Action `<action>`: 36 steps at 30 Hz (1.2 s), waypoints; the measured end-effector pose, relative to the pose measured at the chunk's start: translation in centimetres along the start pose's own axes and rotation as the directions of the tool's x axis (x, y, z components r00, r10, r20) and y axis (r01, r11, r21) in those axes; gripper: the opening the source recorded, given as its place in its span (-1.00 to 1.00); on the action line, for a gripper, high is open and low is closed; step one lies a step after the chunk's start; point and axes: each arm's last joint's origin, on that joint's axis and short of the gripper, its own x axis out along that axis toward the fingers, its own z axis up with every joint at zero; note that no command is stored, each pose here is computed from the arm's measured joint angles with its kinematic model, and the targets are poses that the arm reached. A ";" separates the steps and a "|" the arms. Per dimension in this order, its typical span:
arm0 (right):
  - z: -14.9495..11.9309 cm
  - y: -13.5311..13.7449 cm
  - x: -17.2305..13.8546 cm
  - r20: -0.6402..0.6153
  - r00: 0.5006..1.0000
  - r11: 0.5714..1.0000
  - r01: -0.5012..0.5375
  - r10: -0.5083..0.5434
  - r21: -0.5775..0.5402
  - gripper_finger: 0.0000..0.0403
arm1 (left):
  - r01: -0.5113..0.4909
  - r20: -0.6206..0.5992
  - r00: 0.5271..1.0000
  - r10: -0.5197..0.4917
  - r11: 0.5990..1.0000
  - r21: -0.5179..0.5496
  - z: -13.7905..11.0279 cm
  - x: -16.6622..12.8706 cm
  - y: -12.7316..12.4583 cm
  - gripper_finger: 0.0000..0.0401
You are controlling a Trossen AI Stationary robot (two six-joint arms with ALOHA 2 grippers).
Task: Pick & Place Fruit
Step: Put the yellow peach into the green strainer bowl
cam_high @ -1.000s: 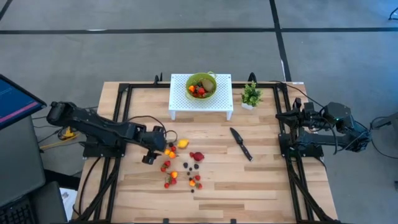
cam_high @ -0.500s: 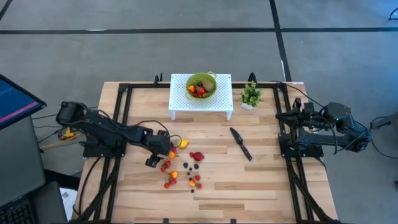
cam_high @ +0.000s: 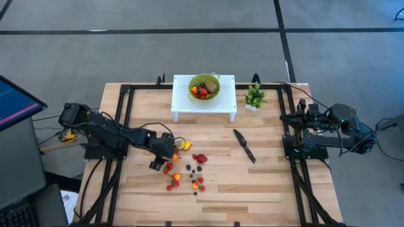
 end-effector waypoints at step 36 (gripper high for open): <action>0.0 0.0 0.0 0.000 1.000 1.000 0.000 0.000 0.000 -0.92 | -0.023 0.169 0.985 0.042 0.994 -0.110 1.5 -3.1 0.4 -0.31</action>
